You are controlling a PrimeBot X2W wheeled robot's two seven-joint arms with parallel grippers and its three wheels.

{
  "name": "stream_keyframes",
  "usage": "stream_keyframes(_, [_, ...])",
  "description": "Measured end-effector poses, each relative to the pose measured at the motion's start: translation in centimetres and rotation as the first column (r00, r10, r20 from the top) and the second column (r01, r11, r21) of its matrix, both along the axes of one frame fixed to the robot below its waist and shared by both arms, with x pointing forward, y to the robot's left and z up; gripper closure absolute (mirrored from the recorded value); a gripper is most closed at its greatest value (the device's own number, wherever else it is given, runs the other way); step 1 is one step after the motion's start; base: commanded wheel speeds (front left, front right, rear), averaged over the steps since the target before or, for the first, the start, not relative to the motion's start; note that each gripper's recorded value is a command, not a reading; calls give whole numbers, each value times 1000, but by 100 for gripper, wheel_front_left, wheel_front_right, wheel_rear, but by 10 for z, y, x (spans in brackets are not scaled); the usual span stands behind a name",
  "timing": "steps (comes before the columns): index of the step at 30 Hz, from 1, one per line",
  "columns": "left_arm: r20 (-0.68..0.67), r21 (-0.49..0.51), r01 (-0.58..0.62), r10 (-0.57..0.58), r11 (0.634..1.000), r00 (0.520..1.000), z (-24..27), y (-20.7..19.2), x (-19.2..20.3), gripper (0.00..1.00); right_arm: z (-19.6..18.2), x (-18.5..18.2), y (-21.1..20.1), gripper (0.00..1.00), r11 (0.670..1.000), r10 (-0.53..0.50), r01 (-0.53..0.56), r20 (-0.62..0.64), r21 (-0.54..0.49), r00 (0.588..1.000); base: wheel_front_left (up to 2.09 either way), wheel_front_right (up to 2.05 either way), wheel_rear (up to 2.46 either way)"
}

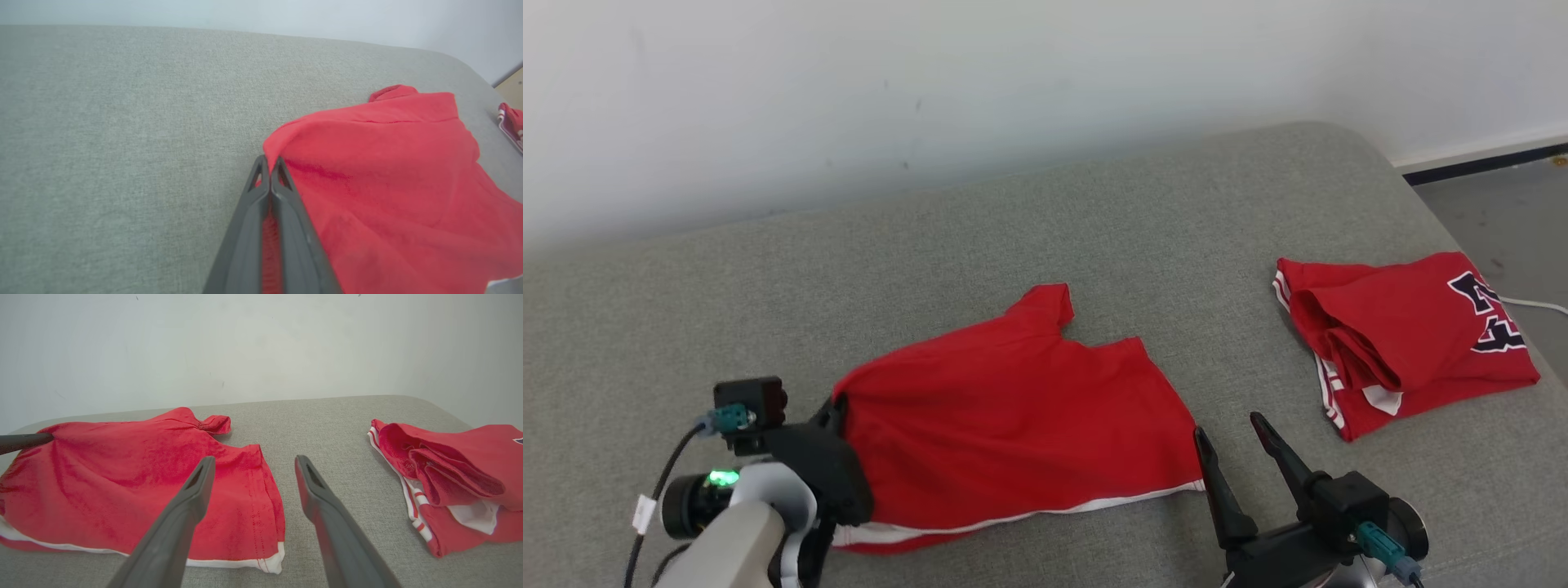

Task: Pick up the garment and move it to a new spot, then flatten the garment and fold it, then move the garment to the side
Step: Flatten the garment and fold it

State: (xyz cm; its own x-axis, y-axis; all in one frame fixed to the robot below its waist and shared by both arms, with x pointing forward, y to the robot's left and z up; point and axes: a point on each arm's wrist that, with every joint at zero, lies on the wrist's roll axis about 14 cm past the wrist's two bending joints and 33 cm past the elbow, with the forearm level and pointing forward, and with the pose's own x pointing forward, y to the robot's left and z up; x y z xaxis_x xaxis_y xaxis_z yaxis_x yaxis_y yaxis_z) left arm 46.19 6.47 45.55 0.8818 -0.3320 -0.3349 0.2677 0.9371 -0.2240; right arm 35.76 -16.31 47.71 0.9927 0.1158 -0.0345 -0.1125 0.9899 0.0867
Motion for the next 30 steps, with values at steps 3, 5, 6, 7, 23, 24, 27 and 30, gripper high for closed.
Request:
stream_keyframes(3, [31, 17, -22, 21, 1000, 999, 6, 5, 19, 100, 1, 6, 0, 0, 1000, 6, -6, 0, -8, 1000, 0, 0, 0])
stream_keyframes(5, [42, 26, -30, 29, 999, 999, 7, 8, 29, 100, -1, 8, -1, 0, 1000, 6, -6, -7, -12, 1000, 0, 0, 0])
stream_keyframes(6, [45, 30, -33, 32, 999, 998, 7, 9, 34, 100, -2, 8, -2, 0, 1000, 4, -4, -10, -14, 1000, 0, 0, 0])
stream_keyframes(7, [46, 36, -36, 35, 999, 998, 6, 11, 38, 100, -3, 9, -3, 0, 1000, 2, -3, -14, -16, 1000, 0, 0, 0])
stream_keyframes(23, [203, 15, -60, 56, 998, 978, 19, 24, 21, 0, 1, 12, -9, 0, 1000, -17, 17, 2, -11, 1000, 0, 0, 0])
stream_keyframes(24, [203, 15, -60, 56, 998, 978, 19, 24, 21, 0, 1, 12, -9, 0, 1000, -17, 17, 2, -11, 1000, 0, 0, 0])
stream_keyframes(27, [273, -4, -98, 96, 995, 957, 39, 36, 10, 0, 5, 10, -9, 0, 1000, -14, 14, 15, -14, 1000, 0, 0, 0])
stream_keyframes(30, [362, -19, -140, 137, 990, 922, 62, 51, -5, 0, 9, 9, -7, 0, 1000, -9, 10, 27, -15, 1000, 0, 0, 0])
